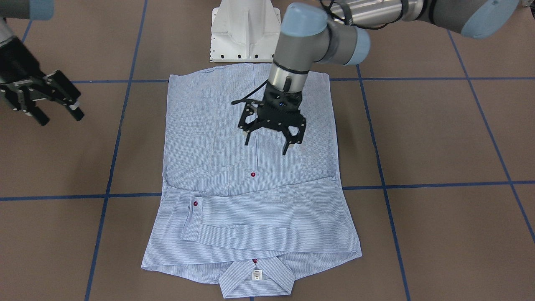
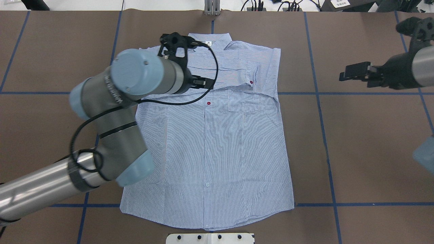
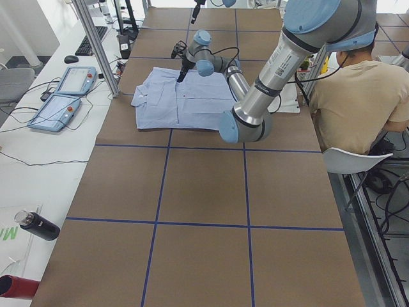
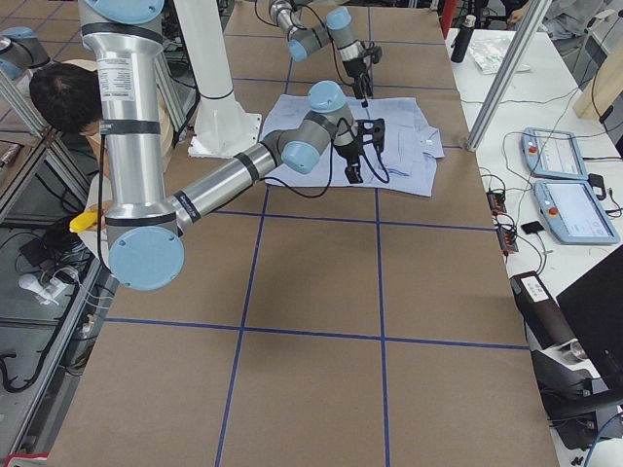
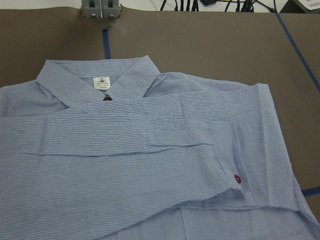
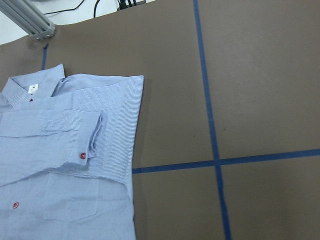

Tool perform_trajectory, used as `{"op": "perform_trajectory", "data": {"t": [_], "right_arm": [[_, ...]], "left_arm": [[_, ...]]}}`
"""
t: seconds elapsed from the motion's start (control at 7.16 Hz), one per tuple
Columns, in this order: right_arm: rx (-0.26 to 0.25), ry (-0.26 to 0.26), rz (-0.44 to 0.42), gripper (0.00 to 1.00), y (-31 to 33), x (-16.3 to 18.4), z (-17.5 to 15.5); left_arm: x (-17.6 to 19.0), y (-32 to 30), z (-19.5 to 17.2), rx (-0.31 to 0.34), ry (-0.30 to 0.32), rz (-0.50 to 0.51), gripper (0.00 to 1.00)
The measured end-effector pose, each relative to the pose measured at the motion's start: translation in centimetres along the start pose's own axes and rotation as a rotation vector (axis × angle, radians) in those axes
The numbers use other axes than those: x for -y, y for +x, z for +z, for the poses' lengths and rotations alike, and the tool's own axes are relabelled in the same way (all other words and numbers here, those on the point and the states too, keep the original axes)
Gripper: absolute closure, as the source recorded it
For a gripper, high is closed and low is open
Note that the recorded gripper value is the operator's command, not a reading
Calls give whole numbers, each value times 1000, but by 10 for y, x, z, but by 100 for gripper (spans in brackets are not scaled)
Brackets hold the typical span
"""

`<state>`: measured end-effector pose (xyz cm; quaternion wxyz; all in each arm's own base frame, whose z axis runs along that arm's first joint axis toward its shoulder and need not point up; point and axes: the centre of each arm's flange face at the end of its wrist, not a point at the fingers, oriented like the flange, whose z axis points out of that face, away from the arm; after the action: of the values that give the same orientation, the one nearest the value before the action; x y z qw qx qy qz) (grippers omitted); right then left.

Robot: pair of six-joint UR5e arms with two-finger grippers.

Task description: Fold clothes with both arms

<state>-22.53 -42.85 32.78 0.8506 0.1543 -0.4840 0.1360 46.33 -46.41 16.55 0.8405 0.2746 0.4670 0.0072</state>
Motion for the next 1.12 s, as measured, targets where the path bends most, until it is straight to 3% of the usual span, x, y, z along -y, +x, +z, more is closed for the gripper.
{"op": "perform_trajectory", "data": {"t": [0.28,0.42,0.56,0.7,1.12], "right_arm": [[-25,32,29,0,-58,-92,28],[-86,35,34,0,-75,-137,34],[-127,44,46,0,-86,-174,38],[-134,49,57,0,-93,-199,39],[-125,64,67,0,-101,-220,36]], "left_arm": [[-48,-66,-75,-11,5,19,0],[-71,-88,-97,-14,-5,-9,0],[-103,-103,-102,-23,-25,-53,0],[-147,-119,-99,-36,-40,-93,0],[-261,-132,-72,2,-71,-224,4]]}}
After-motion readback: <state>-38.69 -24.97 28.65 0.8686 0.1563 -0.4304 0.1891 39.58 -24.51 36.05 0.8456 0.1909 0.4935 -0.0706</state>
